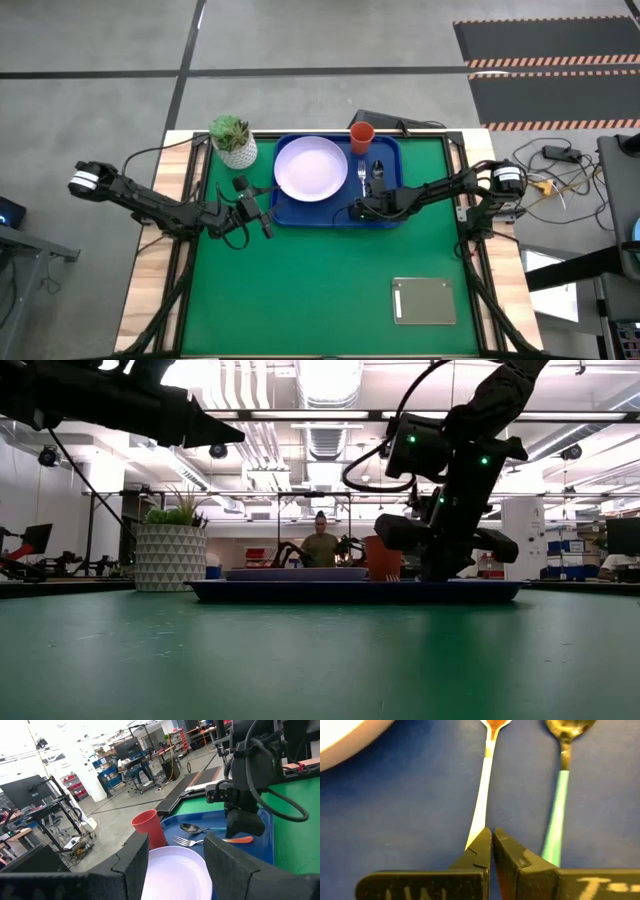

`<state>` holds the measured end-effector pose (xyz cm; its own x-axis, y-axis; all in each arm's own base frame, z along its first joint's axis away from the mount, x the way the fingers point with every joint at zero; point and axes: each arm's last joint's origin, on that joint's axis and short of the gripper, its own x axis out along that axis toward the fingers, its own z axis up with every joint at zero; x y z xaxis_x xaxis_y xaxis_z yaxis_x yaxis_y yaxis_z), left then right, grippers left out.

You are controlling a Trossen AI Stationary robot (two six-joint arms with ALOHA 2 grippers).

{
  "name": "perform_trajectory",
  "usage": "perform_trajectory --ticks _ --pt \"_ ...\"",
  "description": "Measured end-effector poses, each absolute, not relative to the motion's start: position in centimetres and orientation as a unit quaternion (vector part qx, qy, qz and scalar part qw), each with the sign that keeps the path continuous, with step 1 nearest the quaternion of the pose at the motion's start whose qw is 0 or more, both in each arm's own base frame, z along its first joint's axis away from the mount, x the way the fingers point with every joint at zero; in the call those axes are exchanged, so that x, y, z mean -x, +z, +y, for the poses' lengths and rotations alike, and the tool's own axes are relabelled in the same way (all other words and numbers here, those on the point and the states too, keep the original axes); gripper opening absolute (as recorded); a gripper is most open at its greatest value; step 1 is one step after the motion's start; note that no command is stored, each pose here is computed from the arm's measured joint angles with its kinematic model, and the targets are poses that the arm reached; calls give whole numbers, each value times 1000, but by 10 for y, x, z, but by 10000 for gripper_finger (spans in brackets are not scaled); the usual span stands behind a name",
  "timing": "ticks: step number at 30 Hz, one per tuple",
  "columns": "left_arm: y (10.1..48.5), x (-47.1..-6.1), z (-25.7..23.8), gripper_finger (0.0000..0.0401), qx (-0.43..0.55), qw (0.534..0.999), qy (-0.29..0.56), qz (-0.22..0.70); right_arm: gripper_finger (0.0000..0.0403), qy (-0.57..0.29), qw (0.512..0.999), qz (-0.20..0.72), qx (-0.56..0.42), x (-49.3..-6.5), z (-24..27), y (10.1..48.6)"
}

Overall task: Pick and place plate/cup/fork/spoon on tray
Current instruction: Adjust the orange fork on the blue serving tray, then return to Home Position

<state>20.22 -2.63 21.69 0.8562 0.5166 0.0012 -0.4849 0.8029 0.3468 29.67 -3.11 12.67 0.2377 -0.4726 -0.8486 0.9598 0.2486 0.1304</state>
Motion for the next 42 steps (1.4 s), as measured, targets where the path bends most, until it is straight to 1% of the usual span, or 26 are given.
perform_trajectory --ticks 5,17,19,21,24,27,28,30,32,34,35,36,39,42 --pt "217 -202 -26 169 -170 948 264 47 9 -495 718 333 -358 -299 -30 124" --pt "217 -202 -26 169 -170 948 264 47 9 -486 727 338 -347 -299 -29 128" --pt "217 -202 -26 169 -170 948 264 47 9 -471 741 340 -335 -299 -27 135" --pt "217 -202 -27 169 -171 948 263 48 9 -441 769 347 -305 -300 -21 144" --pt "214 -198 -30 169 -190 947 247 74 9 -356 825 380 -219 -299 -8 162" --pt "219 -190 -38 169 -235 942 207 121 9 -231 888 383 -106 -298 11 181" --pt "222 -186 -41 169 -246 944 173 136 9 -201 903 372 -74 -297 16 187" --pt "223 -175 -48 169 -249 951 59 174 8 -155 928 337 -28 -292 23 198" --pt "226 -163 -54 168 -214 951 -88 205 8 -127 946 299 2 -283 25 207" --pt "228 -150 -56 163 -184 940 -199 209 8 -99 958 269 19 -272 25 212" --pt "231 -144 -55 159 -176 938 -222 202 8 -84 964 253 24 -265 24 212" --pt "232 -139 -54 153 -166 941 -225 191 8 -75 967 240 27 -258 24 211" --pt "235 -127 -48 130 -155 955 -198 157 8 -68 976 207 30 -236 21 207" --pt "237 -116 -42 99 -149 966 -169 124 8 -66 980 185 32 -216 18 202"
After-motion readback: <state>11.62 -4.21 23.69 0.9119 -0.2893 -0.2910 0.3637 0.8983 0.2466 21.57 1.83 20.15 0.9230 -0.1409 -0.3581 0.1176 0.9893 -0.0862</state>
